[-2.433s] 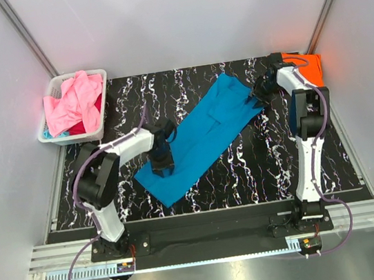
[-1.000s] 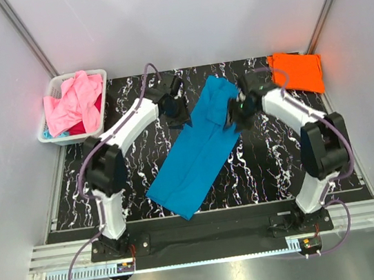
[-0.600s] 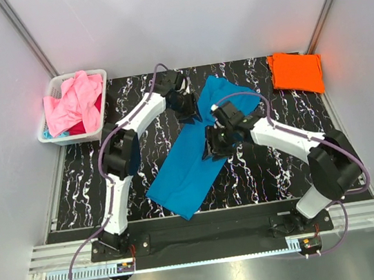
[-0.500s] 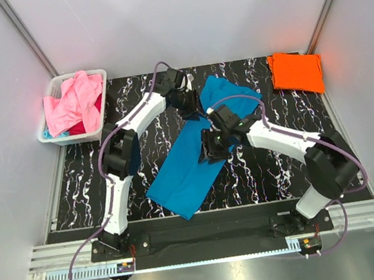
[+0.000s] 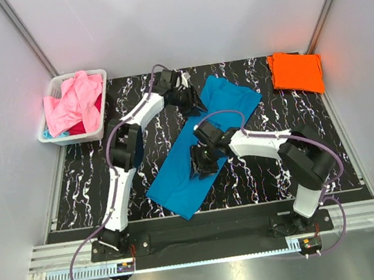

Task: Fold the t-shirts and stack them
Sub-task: Fold the tshirt

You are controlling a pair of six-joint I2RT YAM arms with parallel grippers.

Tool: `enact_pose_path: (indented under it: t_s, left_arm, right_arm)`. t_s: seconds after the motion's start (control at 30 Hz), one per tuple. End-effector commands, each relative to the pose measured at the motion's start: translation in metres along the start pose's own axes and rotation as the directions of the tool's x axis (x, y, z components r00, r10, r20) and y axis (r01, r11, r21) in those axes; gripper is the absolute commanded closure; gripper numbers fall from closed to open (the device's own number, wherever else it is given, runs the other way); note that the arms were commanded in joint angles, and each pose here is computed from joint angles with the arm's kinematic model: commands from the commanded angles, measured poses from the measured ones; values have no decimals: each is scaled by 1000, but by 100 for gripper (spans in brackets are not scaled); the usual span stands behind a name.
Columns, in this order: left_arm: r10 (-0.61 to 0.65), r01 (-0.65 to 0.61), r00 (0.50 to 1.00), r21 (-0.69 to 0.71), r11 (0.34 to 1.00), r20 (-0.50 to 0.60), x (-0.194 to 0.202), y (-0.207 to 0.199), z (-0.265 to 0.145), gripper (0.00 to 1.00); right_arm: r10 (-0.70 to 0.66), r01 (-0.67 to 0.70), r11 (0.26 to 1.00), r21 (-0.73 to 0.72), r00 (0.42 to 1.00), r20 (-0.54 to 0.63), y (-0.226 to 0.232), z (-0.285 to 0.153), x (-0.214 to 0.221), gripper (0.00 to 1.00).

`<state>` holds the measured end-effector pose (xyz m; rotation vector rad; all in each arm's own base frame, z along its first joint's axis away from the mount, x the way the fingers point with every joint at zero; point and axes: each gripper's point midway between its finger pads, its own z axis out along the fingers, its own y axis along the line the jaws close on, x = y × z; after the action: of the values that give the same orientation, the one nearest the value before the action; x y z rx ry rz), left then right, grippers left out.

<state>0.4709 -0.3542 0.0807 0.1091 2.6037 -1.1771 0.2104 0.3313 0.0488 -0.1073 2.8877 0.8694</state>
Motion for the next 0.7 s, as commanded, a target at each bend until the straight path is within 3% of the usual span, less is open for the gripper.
enact_pose_path:
  t_s: [0.0, 0.33, 0.47, 0.67]
  left_arm:
    - [23, -22, 999, 60, 998, -26, 6, -13, 1, 51]
    - [-8, 4, 997, -54, 999, -78, 35, 20, 20, 51]
    - [-55, 31, 992, -202, 979, -117, 52, 52, 23, 51]
    - [-73, 42, 996, -427, 904, -58, 47, 94, 7, 52]
  right_arm:
    - [7, -7, 1000, -25, 1000, 6, 6, 5, 4, 52]
    - [57, -56, 998, 16, 997, -43, -11, 26, 20, 53]
    - [68, -66, 997, 32, 996, -51, -16, 28, 25, 53]
    - [104, -97, 991, 89, 992, -75, -36, 28, 41, 54]
